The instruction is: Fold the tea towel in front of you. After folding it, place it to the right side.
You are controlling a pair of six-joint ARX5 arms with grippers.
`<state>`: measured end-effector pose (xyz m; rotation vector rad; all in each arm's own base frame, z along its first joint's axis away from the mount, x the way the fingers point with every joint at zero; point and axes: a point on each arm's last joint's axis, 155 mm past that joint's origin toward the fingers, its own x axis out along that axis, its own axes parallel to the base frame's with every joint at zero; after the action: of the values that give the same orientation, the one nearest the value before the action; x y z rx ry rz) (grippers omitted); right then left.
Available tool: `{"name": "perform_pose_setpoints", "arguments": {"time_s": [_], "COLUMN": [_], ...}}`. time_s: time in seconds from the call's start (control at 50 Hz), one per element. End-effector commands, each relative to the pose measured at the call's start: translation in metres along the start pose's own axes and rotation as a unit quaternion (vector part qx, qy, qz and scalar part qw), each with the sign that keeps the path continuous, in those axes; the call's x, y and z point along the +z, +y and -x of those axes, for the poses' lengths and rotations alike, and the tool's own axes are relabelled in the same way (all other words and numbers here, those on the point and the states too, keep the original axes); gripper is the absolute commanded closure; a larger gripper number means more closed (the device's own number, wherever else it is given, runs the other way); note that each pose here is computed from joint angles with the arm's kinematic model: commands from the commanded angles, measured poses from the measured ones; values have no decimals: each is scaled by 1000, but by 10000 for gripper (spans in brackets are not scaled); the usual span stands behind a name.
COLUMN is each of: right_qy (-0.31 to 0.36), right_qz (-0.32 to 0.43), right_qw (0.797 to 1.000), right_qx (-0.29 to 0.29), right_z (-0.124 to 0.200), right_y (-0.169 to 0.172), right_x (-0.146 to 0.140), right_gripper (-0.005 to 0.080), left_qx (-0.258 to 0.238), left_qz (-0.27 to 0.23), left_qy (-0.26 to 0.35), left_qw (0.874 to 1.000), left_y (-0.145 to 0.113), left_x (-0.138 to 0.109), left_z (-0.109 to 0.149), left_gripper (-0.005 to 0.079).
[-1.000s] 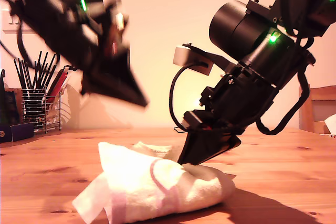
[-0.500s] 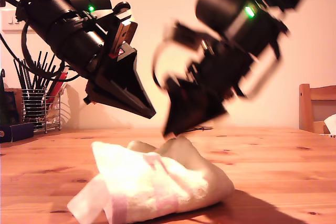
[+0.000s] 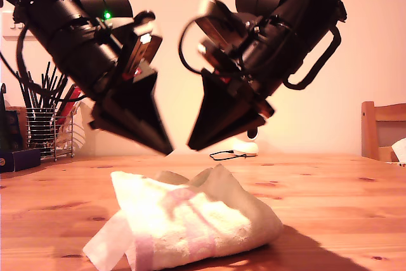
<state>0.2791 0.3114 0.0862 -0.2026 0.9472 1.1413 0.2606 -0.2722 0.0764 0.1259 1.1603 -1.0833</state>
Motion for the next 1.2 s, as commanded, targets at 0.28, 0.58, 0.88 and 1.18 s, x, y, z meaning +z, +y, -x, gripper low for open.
{"name": "perform_pose_setpoints", "arguments": {"time_s": [0.28, 0.58, 0.88, 1.18], "right_qy": [42, 88, 210, 336], "right_qz": [-15, -18, -59, -136], "right_qw": [998, 996, 948, 873], "right_qx": [40, 1, -232, -327], "right_z": [-39, -64, -9, 73], "right_y": [-2, -24, -130, -178], "right_x": [-30, -59, -122, -197], "right_gripper": [765, 765, 765, 765], "left_qx": [80, 90, 97, 105], "left_qz": [25, 35, 46, 51], "left_qy": [53, 51, 46, 40], "left_qw": [995, 994, 993, 992], "left_y": [30, 36, 45, 58], "left_x": [-29, -29, -29, -30], "left_z": [0, 2, 7, 14], "left_gripper": [766, 766, 766, 766]}}
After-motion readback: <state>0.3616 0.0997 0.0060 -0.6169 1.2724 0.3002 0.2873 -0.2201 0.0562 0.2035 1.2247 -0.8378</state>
